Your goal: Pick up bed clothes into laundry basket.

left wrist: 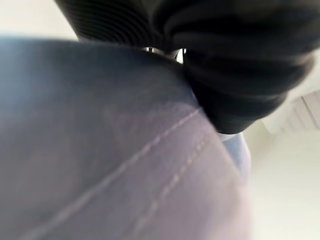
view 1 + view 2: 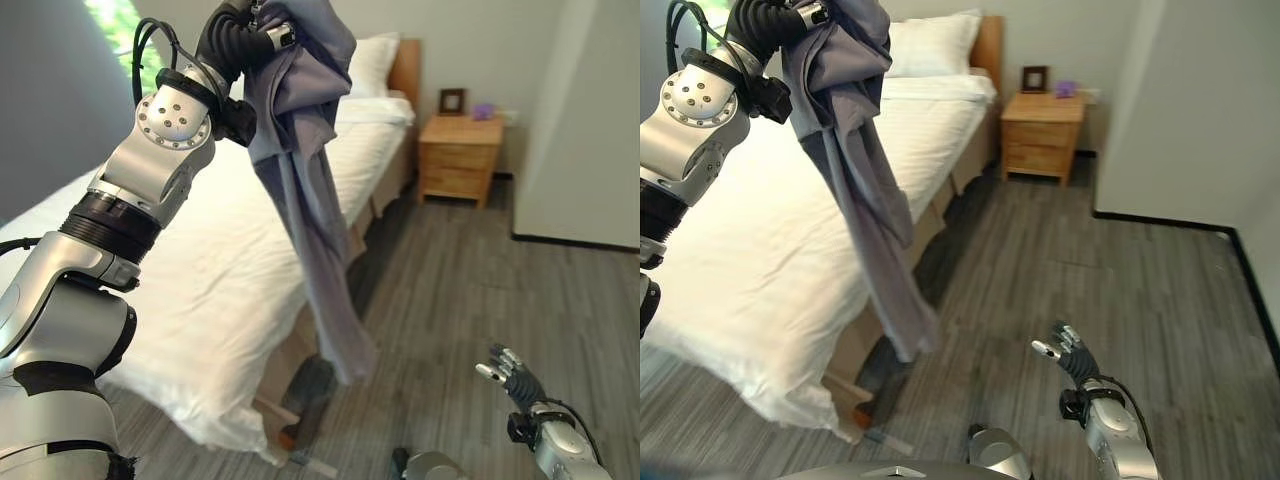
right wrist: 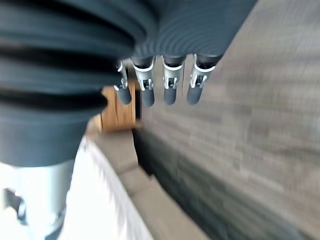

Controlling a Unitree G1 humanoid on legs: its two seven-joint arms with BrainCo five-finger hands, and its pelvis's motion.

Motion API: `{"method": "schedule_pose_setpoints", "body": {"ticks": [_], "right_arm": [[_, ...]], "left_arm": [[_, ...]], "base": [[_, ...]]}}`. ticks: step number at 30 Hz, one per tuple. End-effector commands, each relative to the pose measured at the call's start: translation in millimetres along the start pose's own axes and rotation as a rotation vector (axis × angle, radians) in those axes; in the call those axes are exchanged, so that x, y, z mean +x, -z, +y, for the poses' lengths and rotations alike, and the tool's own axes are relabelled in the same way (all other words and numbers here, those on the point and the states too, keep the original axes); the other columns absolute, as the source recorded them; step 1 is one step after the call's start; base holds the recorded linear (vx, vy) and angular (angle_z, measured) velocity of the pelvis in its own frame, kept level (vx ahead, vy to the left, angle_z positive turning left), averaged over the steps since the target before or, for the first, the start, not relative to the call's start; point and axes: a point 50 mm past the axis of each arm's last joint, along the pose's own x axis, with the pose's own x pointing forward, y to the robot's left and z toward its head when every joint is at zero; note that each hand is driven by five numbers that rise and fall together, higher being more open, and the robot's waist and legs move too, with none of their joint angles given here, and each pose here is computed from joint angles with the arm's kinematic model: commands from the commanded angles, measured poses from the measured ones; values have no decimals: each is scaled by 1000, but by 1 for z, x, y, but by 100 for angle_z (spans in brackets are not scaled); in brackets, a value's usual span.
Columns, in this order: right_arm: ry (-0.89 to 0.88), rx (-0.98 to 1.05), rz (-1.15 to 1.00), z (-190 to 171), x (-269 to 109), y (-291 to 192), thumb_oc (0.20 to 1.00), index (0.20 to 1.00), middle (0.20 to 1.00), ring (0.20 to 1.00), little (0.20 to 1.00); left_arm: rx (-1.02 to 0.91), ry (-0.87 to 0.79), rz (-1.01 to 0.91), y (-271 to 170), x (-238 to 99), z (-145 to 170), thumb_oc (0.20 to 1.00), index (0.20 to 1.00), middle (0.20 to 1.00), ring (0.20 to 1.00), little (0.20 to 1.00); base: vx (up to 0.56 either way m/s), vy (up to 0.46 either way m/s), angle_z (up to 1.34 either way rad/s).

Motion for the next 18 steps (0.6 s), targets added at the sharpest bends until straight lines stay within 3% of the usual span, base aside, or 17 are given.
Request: {"method": "schedule_pose_setpoints", "body": {"ticks": [1, 6, 12, 18], "right_arm": [[33, -16, -90, -17, -12, -14, 1000, 1000, 1000, 1000, 1000], [64, 22, -31, -19, -16, 1, 1000, 1000, 1000, 1000, 1000], [102, 96, -4, -14, -21, 12, 1000, 1000, 1000, 1000, 1000], [47, 77, -49, -1, -9, -2, 1000, 1000, 1000, 1000, 1000]], "left_arm": [[-100, -191, -150, -39, 10, 43, 200, 200, 200, 200, 200], [-75, -183, -174, -44, 9, 44, 200, 200, 200, 200, 200], [-33, -180, -152, -39, 4, 45, 200, 200, 200, 200, 200], [86, -275, -100, -40, -15, 88, 200, 200, 200, 200, 200]], "base": [[-1, 153, -366], [-107, 123, -193], [-268, 8, -112], [-245, 24, -123]]}}
